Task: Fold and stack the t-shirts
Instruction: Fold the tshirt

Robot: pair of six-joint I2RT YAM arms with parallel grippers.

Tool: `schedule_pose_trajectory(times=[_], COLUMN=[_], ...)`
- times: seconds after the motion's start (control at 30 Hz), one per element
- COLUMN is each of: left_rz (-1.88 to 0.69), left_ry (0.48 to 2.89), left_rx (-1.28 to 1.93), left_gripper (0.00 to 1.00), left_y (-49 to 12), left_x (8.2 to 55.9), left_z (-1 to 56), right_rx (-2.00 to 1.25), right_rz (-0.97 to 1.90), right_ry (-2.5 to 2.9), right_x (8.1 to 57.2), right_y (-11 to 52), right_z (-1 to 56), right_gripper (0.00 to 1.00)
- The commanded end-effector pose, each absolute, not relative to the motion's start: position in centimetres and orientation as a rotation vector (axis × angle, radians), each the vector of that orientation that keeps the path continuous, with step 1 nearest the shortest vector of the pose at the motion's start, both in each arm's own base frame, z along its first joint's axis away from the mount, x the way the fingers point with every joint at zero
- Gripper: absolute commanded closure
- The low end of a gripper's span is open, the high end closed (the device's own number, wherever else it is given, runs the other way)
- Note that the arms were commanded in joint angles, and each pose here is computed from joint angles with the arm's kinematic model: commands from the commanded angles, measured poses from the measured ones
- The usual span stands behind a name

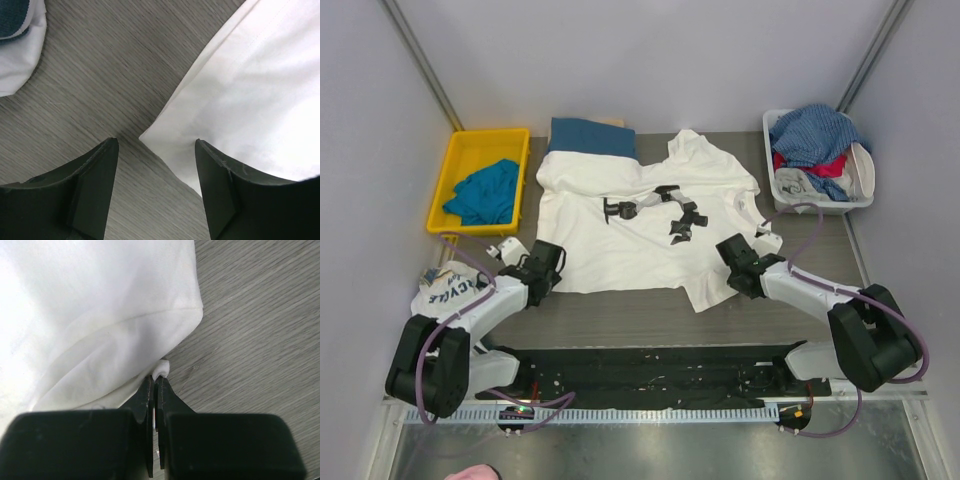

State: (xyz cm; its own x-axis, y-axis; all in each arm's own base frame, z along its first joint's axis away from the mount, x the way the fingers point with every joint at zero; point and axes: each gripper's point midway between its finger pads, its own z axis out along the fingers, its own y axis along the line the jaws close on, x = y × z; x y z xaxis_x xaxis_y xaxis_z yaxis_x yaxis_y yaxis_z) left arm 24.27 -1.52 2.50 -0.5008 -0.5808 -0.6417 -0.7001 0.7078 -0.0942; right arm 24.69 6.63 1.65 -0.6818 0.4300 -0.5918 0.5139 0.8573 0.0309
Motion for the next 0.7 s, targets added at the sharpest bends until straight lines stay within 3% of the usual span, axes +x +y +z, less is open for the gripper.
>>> schedule_pose_trajectory(times=[0.0, 0.13, 0.67], left_rz=[0.193, 0.194, 0.197], left_ry=[2.168, 2.169, 2.184], left_rx=[-0.998, -1.008, -1.031], left_gripper=[0.35, 0.49, 0.88], left_y=[-1.5, -1.2, -0.8], left_x=[26.6, 26.8, 27.1], left_z=[4.0, 3.8, 2.9], right_rx=[0.661, 0.661, 0.664], right_rz=[-0.166, -0.162, -0.166], right_ry=[2.554, 2.555, 2.557], right_x=[21.9, 21.9, 21.6], right_y=[7.1, 7.2, 7.0], right_z=[-0.5, -0.4, -0.5], right_gripper=[0.99, 0.99, 0.99])
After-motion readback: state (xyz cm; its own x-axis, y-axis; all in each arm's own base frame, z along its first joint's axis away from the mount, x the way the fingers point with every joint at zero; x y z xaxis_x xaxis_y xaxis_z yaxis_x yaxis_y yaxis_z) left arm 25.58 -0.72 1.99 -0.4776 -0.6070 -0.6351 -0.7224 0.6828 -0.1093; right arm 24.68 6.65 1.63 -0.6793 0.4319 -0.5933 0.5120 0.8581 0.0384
